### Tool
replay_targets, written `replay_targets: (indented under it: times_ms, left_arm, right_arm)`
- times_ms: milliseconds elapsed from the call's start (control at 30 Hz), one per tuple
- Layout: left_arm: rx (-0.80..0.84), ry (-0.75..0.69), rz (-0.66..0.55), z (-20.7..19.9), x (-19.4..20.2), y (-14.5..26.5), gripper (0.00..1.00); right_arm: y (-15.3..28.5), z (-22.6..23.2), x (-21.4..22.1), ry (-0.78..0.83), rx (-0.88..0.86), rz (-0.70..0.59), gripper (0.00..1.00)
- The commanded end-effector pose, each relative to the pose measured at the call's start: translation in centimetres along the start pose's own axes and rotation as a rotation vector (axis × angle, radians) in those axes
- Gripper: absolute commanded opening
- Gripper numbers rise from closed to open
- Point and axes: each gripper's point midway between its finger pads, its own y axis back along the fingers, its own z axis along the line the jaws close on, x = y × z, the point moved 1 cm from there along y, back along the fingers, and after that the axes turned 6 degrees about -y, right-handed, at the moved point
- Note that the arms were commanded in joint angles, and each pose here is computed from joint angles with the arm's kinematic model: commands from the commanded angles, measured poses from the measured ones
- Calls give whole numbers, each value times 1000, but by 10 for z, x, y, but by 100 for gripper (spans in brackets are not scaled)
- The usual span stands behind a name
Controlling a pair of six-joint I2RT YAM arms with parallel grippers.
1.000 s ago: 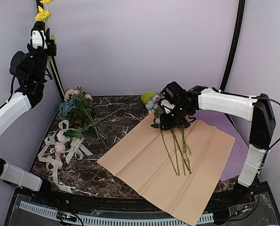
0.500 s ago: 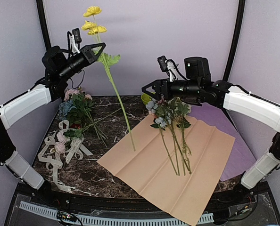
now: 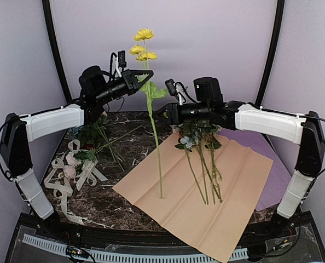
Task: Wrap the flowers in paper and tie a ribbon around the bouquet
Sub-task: Pass from the left arm to the right
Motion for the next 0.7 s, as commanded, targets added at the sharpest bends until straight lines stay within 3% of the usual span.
replay_targets:
  times_ms: [0, 100, 267, 333, 433, 533, 567, 633, 667]
  left_arm:
    - [47, -28, -59, -17, -21, -4, 0]
    - [16, -34, -54, -8, -16, -5, 0]
    - [23, -33, -56, -6, -15, -7, 0]
    - [25, -32, -51, -6, -15, -8, 0]
    - [18, -34, -47, -5, -13, -8, 0]
    - [-14, -44, -30, 2, -8, -7, 0]
    - [-33, -52, -9, 7, -3, -8, 7]
    - [-93, -76, 59, 21, 11, -9, 42]
    - [-130, -95, 96, 30, 19, -7, 55]
  right_arm:
    - [3, 25, -13, 36, -78, -38, 35]
    - [4, 24, -9, 32, -77, -28, 42]
    - [2, 27, -1, 30, -117, 11, 42]
    - [1, 25, 0, 24, -103, 11, 32]
    - [2, 12, -1, 10, -26, 0, 4]
    - [9, -4, -2, -37, 54, -5, 0]
    - [12, -13, 0, -58, 95, -1, 0]
    - [25, -35, 10, -104, 200, 27, 0]
    - [34, -49, 16, -134, 264, 43, 0]
